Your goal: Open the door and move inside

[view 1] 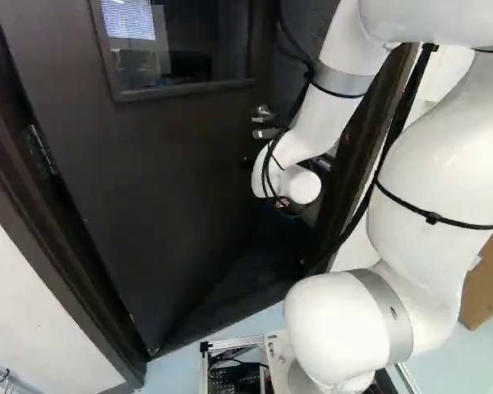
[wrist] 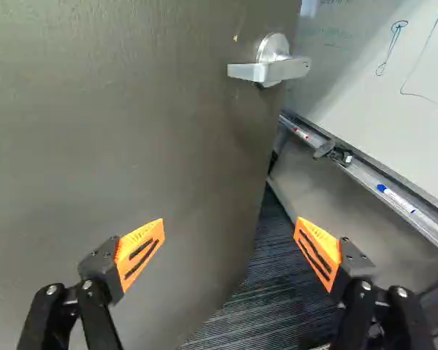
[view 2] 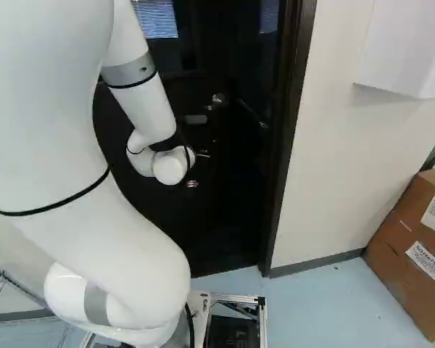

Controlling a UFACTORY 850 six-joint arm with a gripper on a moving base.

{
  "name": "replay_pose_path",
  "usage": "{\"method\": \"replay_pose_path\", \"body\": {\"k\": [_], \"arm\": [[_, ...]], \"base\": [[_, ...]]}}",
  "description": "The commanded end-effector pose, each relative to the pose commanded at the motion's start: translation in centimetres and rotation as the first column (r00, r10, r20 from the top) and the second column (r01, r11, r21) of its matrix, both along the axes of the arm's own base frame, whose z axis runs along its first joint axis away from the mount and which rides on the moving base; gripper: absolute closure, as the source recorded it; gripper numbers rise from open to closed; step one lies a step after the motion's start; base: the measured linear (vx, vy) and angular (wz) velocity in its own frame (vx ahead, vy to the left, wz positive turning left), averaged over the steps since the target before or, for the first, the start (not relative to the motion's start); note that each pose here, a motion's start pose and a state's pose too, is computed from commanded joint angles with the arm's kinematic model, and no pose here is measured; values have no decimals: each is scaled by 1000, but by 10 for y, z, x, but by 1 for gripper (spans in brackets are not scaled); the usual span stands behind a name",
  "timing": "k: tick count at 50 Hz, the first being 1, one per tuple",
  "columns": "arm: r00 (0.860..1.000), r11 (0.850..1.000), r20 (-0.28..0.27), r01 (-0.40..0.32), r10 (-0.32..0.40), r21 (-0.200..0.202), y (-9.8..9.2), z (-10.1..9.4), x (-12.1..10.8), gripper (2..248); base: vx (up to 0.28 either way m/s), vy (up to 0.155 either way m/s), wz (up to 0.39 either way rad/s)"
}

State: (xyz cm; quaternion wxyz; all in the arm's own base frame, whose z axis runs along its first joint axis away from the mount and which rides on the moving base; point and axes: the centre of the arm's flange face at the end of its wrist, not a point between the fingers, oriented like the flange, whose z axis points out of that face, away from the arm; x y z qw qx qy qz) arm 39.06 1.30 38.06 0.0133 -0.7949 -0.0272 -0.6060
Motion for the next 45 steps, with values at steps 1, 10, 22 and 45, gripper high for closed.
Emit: {"method": "replay_pose_path", "body": {"k": [1, 10, 22, 45], "arm": [[1000, 1000, 0, 0, 0, 0, 0, 0, 0, 3], [1000, 1000, 0, 0, 0, 0, 0, 0, 0, 3], [1000, 1000, 0, 0, 0, 0, 0, 0, 0, 3], [1000, 1000, 0, 9, -9, 3, 0, 0, 4, 3]], "base": [[67, 103, -3], [56, 87, -4], [9, 27, 14], [0, 0, 0]]}}
